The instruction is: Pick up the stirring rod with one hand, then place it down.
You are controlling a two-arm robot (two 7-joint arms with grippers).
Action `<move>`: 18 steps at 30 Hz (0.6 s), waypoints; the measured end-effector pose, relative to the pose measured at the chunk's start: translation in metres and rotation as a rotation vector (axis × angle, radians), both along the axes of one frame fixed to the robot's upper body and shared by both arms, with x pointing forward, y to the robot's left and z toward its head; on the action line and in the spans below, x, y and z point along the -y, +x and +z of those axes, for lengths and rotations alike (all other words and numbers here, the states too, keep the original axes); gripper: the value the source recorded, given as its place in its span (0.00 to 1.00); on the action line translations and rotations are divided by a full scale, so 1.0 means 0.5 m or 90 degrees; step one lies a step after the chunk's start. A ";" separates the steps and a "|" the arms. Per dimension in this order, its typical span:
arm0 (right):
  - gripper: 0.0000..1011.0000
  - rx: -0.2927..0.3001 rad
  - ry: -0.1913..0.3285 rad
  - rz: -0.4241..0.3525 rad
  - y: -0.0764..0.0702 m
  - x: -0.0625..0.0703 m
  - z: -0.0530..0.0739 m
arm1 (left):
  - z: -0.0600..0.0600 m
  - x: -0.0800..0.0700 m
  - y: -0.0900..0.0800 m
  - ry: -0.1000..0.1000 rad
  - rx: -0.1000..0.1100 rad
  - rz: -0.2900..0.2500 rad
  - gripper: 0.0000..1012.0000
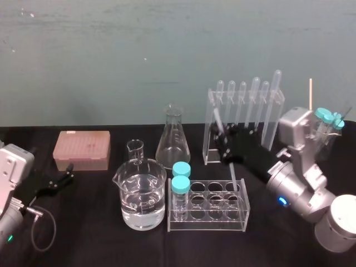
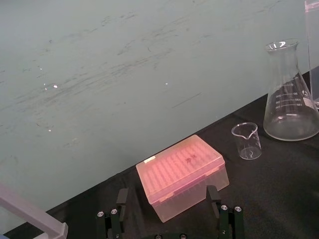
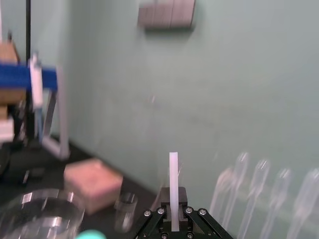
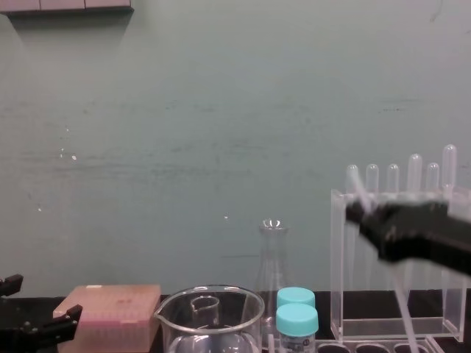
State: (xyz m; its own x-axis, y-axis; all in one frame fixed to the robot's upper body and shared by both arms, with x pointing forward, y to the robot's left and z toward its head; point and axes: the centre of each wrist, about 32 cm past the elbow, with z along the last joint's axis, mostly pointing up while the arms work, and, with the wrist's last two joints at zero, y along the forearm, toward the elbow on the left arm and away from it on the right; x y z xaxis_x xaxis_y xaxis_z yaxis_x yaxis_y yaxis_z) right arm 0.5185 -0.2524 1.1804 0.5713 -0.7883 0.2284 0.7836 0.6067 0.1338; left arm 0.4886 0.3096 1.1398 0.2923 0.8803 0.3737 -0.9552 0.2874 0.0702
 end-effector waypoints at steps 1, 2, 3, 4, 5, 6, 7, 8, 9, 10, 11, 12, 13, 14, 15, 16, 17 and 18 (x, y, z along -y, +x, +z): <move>0.07 0.014 0.010 -0.001 0.000 0.001 0.002 | 0.000 0.000 0.000 0.000 0.000 0.000 0.99; 0.07 0.039 0.031 -0.003 0.001 0.004 0.006 | 0.000 0.000 0.000 0.000 0.000 0.000 0.99; 0.07 0.050 0.041 -0.003 0.001 0.006 0.008 | 0.000 0.000 0.000 0.000 0.000 0.000 0.99; 0.07 0.071 0.062 0.000 0.002 0.009 0.011 | 0.000 0.000 0.000 0.000 0.000 0.000 0.99; 0.07 0.082 0.072 0.002 0.003 0.011 0.013 | 0.000 0.000 0.000 0.000 0.000 0.000 0.99; 0.07 0.098 0.086 0.006 0.004 0.014 0.014 | 0.000 0.000 0.000 0.000 0.000 0.000 0.99; 0.07 0.106 0.091 0.007 0.004 0.017 0.013 | 0.000 0.000 0.000 0.000 0.000 0.000 0.99; 0.07 0.113 0.097 0.009 0.004 0.019 0.012 | 0.000 0.000 0.000 0.000 0.000 0.000 0.99; 0.07 0.119 0.103 0.009 0.004 0.022 0.011 | 0.000 0.000 0.000 0.000 0.000 0.000 0.99; 0.07 0.124 0.108 0.009 0.004 0.025 0.011 | 0.000 0.000 0.000 0.000 0.000 0.000 0.99; 0.07 0.130 0.114 0.008 0.003 0.031 0.008 | 0.000 0.000 0.000 0.000 0.000 0.000 0.99; 0.07 0.131 0.116 0.007 0.002 0.034 0.005 | 0.000 0.000 0.000 0.000 0.000 0.000 0.99; 0.07 0.132 0.118 0.006 0.001 0.037 0.003 | 0.000 0.000 0.000 0.000 0.000 0.000 0.99; 0.07 0.130 0.119 0.002 -0.001 0.043 -0.002 | 0.000 0.000 0.000 0.000 0.000 0.000 0.99; 0.07 0.127 0.118 -0.001 -0.003 0.046 -0.005 | 0.000 0.000 0.000 0.000 0.000 0.000 0.99; 0.07 0.125 0.118 -0.004 -0.004 0.049 -0.008 | 0.000 0.000 0.000 0.000 0.000 0.000 0.99; 0.07 0.123 0.117 -0.006 -0.005 0.051 -0.010 | 0.000 0.000 0.000 0.000 0.000 0.000 0.99; 0.07 0.115 0.112 -0.011 -0.009 0.057 -0.017 | 0.000 0.000 0.000 0.000 0.000 0.000 0.99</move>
